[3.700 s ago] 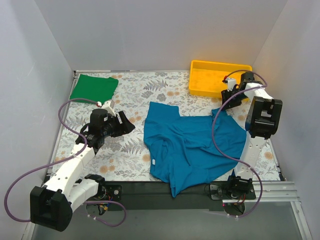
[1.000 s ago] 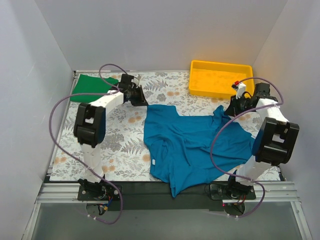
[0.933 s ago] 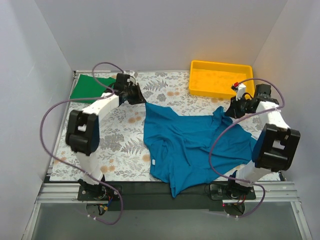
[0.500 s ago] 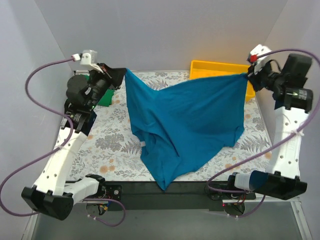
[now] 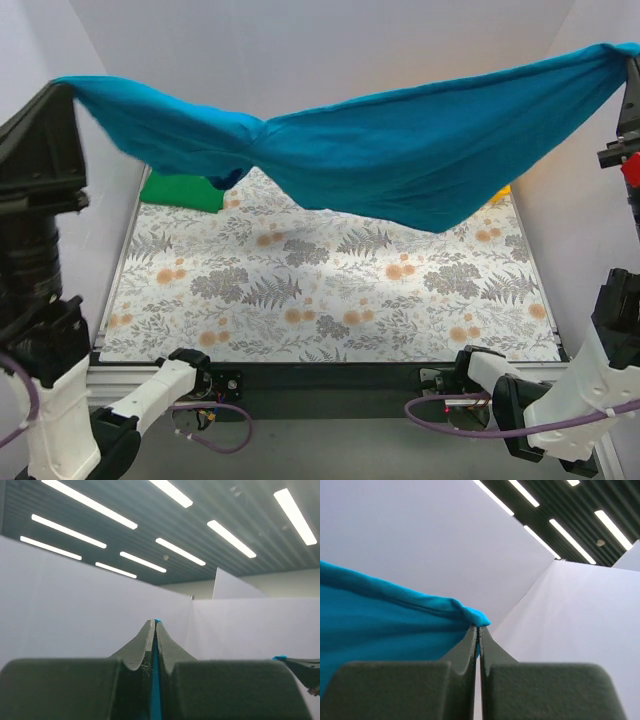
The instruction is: Fold and stack the t-shirts
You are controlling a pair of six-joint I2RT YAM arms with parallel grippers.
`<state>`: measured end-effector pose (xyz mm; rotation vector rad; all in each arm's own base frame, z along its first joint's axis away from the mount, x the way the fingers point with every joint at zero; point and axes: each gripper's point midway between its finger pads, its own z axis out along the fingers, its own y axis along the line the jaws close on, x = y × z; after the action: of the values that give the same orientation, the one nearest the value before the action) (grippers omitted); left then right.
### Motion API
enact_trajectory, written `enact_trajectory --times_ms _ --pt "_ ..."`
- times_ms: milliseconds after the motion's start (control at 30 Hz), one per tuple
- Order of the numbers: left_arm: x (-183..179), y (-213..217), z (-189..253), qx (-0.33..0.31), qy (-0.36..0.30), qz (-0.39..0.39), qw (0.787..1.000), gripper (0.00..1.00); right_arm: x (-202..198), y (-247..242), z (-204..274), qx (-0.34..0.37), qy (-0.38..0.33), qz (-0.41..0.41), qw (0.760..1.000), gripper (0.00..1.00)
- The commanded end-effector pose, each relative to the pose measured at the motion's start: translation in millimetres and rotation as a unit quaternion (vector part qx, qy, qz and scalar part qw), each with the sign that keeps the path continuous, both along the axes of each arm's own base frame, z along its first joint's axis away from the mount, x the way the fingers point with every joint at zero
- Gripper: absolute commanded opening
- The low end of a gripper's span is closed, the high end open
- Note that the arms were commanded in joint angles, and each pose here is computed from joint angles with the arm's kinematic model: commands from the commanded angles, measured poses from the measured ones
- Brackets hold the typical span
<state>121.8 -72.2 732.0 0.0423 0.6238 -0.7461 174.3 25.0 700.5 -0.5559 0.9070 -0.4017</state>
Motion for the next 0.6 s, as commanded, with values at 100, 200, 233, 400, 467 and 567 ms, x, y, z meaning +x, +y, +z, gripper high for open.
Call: enact_trajectory --times_ms 100,200,233,400,467,567 --pt "-7.1 12.1 8.9 -0.004 -0.011 0.036 0.999 0.00 -9.3 -13.1 28.2 0.052 -0.056 -0.019 0.997 0.01" --pt "-5.8 12.6 6.6 -0.005 -0.009 0.039 0.999 0.00 -9.8 -13.4 27.7 0.052 -0.057 -0.020 0.997 0.01" --pt "-6.0 12.9 6.4 -0.005 -0.009 0.039 0.999 0.00 -10.5 -13.3 27.3 0.051 -0.058 -0.020 0.997 0.01" --pt "0.2 13.9 1.1 -0.005 0.000 0.047 0.999 0.00 2.9 -10.0 11.5 0.046 -0.031 -0.008 0.998 0.01" --pt "13.9 10.8 -15.1 0.001 0.023 0.048 0.999 0.00 7.2 -1.8 -5.7 0.032 -0.008 0.013 0.999 0.01" --pt "56.0 2.0 -65.2 0.015 0.090 0.054 0.994 0.00 39.7 5.3 -69.5 0.022 0.074 0.044 0.996 0.01"
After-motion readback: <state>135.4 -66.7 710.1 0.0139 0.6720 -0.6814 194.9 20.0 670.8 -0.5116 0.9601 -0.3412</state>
